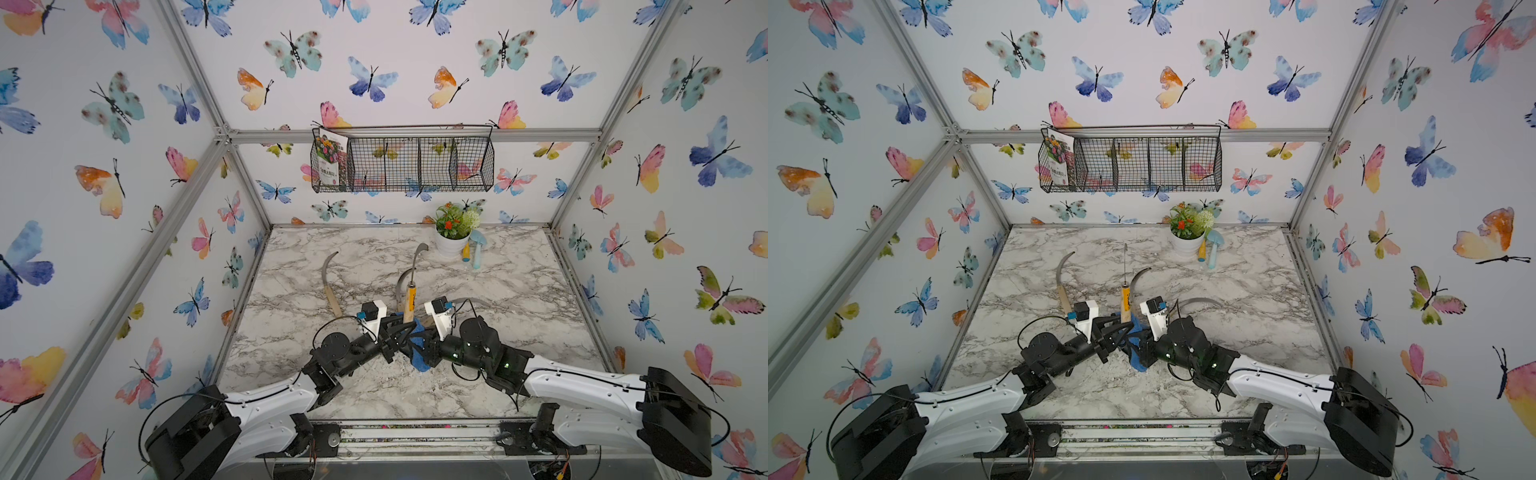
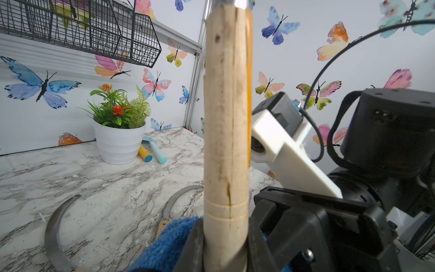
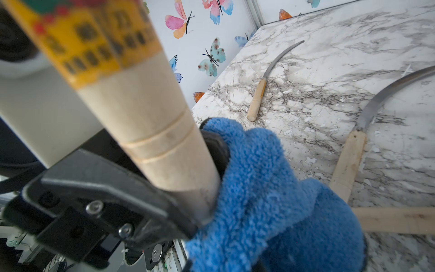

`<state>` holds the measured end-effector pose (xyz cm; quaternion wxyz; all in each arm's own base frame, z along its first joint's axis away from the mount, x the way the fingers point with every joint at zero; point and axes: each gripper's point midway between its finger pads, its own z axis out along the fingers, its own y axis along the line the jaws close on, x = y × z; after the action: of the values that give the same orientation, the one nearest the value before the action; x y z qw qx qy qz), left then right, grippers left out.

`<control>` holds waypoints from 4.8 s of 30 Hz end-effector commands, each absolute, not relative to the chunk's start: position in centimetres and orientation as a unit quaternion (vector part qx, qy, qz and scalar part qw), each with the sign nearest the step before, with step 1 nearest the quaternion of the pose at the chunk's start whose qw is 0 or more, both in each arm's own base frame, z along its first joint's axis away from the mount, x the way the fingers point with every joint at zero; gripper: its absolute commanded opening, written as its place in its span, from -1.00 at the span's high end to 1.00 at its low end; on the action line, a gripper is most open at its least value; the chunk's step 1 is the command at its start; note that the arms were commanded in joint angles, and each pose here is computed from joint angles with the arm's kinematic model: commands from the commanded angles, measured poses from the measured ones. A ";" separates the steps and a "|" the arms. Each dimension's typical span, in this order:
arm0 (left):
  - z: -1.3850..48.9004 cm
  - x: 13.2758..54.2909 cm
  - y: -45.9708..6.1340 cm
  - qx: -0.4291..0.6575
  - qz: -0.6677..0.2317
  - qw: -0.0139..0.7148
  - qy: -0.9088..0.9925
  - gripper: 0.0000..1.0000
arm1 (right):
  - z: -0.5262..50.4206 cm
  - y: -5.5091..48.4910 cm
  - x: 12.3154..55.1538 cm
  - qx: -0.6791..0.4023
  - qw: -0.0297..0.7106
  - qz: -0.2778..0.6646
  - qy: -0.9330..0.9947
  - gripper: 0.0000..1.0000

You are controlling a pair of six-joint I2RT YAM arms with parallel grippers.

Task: Wipe small sickles with rags
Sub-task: Wipe the small sickle.

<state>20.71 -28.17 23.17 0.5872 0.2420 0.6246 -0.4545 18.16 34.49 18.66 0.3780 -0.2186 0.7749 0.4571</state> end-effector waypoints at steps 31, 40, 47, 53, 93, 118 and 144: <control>17.8 24.4 -32.4 0.265 -0.289 0.545 0.741 1.00 | 18.9 29.7 22.6 -0.132 0.394 0.507 0.755 0.96; 16.7 24.8 -33.3 0.276 -0.279 0.528 0.753 1.00 | 22.8 27.0 25.6 -0.107 0.448 0.480 0.747 0.96; 16.5 24.8 -33.8 0.283 -0.282 0.520 0.755 1.00 | 25.6 24.3 28.0 -0.085 0.477 0.471 0.737 0.96; 16.3 24.8 -33.9 0.286 -0.281 0.517 0.756 1.00 | 25.1 24.5 27.5 -0.094 0.458 0.481 0.742 0.96; 17.1 24.2 -33.5 0.284 -0.298 0.529 0.742 1.00 | 22.7 28.7 26.4 -0.128 0.399 0.534 0.734 0.96; 17.4 23.9 -33.3 0.285 -0.306 0.531 0.737 1.00 | 27.6 27.2 26.5 -0.124 0.462 0.508 0.716 0.96; 17.2 24.0 -33.5 0.287 -0.303 0.529 0.739 1.00 | 19.7 27.9 21.0 -0.145 0.359 0.565 0.729 0.96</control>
<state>24.06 -32.84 16.10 0.5182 0.2828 0.7528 -0.2912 21.97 27.39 17.04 0.3397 -0.1194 0.7616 0.5389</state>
